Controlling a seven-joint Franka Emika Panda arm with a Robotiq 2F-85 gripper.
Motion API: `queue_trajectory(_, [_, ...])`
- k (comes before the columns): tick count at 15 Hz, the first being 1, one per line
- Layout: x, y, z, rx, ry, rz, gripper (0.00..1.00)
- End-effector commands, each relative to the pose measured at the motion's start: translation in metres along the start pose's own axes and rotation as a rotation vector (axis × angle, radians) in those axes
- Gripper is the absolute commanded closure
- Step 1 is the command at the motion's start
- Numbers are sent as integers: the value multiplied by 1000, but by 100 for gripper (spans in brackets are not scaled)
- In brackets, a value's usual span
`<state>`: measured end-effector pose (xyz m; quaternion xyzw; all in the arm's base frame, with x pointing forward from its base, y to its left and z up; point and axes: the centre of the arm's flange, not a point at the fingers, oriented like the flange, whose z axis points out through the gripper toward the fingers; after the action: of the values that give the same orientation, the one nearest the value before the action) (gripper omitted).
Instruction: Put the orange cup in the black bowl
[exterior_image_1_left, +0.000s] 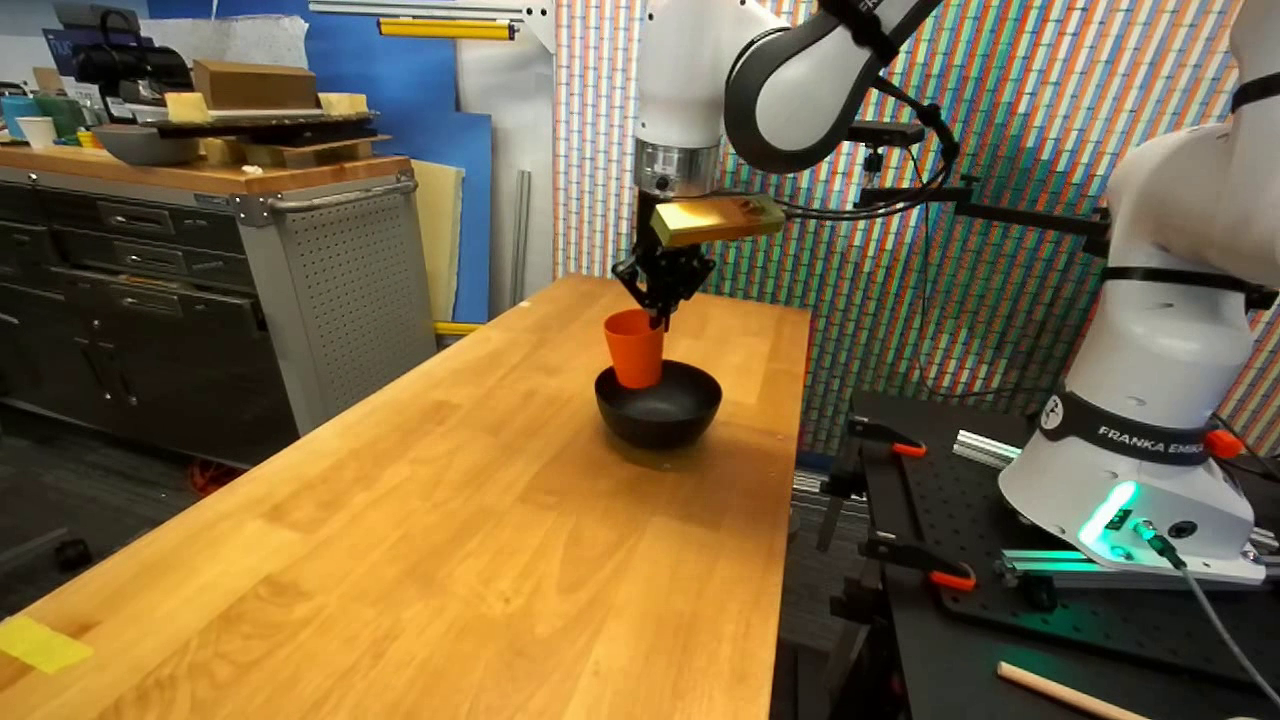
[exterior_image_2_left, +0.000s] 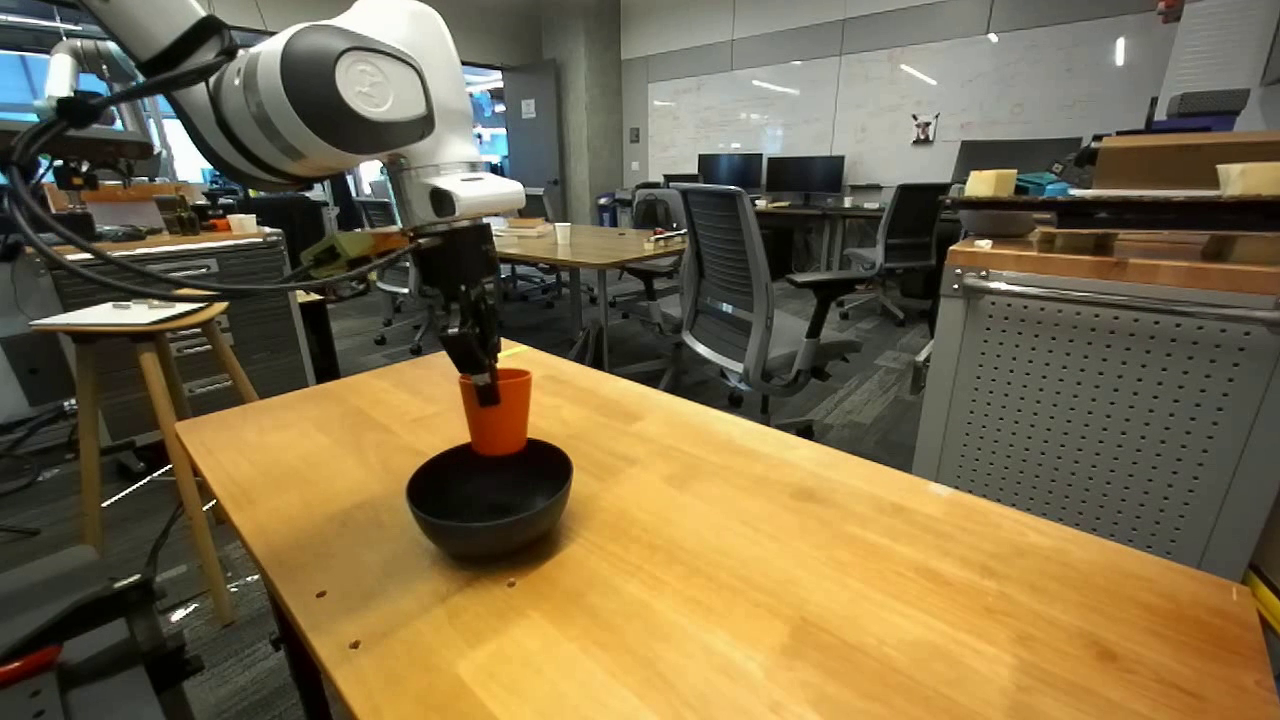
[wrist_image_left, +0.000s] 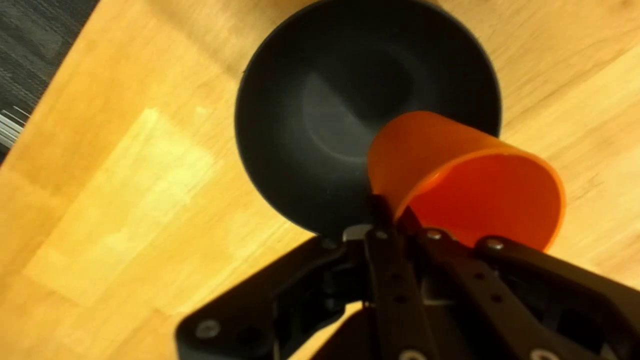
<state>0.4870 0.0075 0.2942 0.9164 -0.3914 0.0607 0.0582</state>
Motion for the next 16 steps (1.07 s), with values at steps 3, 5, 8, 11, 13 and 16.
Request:
queue_trajectory(3, [6,37,23,-2,-20,120,98])
queue_trajectory(5, [11,41,40,19,-41,132,98])
queue_trajectory(8, [14,43,57,69,-72,153,98])
queue_trajectory(11, [12,40,66,112,-121,159,70])
queue_trajectory(13, [0,38,56,109,-119,139,63])
queue_trajectory(16, [-25,26,8,69,-46,14,39])
